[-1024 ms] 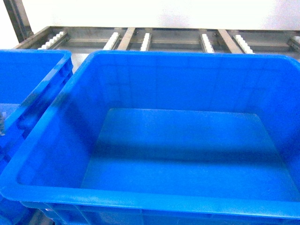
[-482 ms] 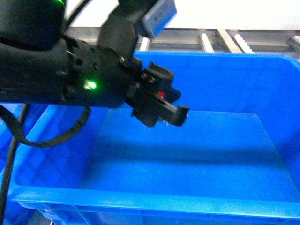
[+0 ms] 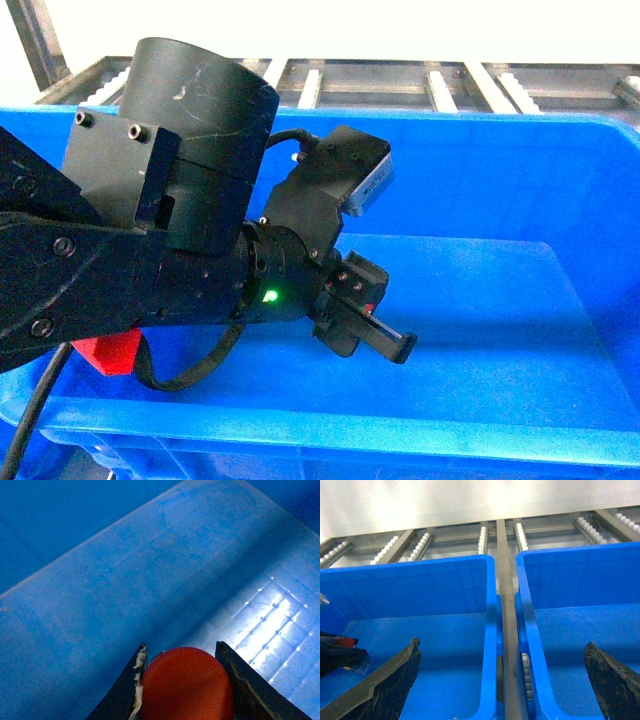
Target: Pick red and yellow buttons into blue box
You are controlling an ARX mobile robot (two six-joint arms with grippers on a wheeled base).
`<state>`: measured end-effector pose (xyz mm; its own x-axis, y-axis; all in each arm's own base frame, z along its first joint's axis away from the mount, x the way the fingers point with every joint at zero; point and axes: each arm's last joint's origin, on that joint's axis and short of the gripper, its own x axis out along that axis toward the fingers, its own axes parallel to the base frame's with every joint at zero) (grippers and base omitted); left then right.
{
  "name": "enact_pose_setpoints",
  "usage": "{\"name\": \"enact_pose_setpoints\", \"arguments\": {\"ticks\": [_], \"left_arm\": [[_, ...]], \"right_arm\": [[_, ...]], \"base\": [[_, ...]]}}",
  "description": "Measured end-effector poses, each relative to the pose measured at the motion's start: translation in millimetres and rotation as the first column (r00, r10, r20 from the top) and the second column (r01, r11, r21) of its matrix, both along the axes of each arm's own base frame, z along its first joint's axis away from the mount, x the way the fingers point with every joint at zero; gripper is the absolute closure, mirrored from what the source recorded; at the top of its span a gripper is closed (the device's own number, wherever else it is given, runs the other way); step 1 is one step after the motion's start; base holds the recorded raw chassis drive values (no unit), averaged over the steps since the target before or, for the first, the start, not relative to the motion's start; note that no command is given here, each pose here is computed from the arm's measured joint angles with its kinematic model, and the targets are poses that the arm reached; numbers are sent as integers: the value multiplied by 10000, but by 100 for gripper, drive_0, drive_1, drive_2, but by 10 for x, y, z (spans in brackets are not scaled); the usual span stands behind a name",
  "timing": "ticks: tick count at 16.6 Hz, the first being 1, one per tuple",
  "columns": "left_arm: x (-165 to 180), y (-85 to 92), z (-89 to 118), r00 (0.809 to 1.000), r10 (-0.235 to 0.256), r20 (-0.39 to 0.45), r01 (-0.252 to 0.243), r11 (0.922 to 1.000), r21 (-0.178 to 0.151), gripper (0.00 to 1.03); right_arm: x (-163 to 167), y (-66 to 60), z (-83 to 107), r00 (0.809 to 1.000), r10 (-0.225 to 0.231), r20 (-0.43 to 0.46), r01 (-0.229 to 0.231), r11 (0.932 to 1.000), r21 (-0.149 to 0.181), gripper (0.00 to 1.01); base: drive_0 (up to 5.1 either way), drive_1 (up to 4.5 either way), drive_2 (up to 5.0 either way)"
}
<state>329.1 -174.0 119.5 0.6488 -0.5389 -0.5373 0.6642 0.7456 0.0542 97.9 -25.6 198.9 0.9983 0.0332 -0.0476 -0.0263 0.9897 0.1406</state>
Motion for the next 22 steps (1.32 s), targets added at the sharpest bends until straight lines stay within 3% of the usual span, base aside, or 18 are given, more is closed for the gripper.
{"name": "enact_pose_setpoints", "arguments": {"ticks": [1,2,5,7,8,10,11,13,14,16,18,19,20,21,22], "left_arm": [[12,9,40,10000,47,-56,-48,9998,-178,70],[21,14,104,9999,118,120,-114,9994,-329,63],[32,97,374,9933,384,1094,-286,9955,-901,30],[42,189,422,9902,628,1249,-485,9922,-1145,8],[47,245,400,9880,950,1217,-811,9900,-1151,3],[-54,396,450,9788,1611,1262,-1435,9800,-1379,5],[-142,471,597,9657,2020,1634,-1725,9687,-1783,5],[-409,640,920,9035,3128,2929,-2314,9314,-2810,5],[-563,715,931,8694,3718,3256,-2732,9105,-3103,5],[-911,844,778,8029,4692,3677,-3648,8746,-3193,5],[-1269,982,646,7568,5423,3650,-4615,8387,-2892,5],[-1437,1038,583,7499,5590,3538,-4921,8288,-2664,5],[-1628,1089,516,7410,5843,3309,-5318,8115,-2422,5],[-1764,1118,505,7384,5927,3217,-5462,8054,-2303,5],[-1875,1135,542,7334,6007,3183,-5484,7995,-2451,5]], "right_arm": [[0,0,0,10000,0,0,0,10000,0,3],[0,0,0,10000,-4,0,4,10000,0,3],[0,0,0,10000,0,0,0,10000,0,3],[0,0,0,10000,-4,0,4,10000,0,3],[0,0,0,10000,-4,0,4,10000,0,3],[0,0,0,10000,-11,0,11,10000,-1,3],[0,0,0,10000,-8,0,8,10000,0,3],[0,0,0,10000,-8,0,8,10000,0,3],[0,0,0,10000,-11,0,11,10000,-1,3],[0,0,0,10000,-11,0,11,10000,-1,3],[0,0,0,10000,-11,0,11,10000,-1,3],[0,0,0,10000,-11,0,11,10000,-1,3],[0,0,0,10000,-11,0,11,10000,-1,3],[0,0,0,10000,-8,0,8,10000,0,3],[0,0,0,10000,-11,0,11,10000,-1,3]], "base": [[0,0,0],[0,0,0],[0,0,0],[0,0,0],[0,0,0],[0,0,0],[0,0,0],[0,0,0],[0,0,0],[0,0,0],[0,0,0],[0,0,0],[0,0,0],[0,0,0],[0,0,0]]}}
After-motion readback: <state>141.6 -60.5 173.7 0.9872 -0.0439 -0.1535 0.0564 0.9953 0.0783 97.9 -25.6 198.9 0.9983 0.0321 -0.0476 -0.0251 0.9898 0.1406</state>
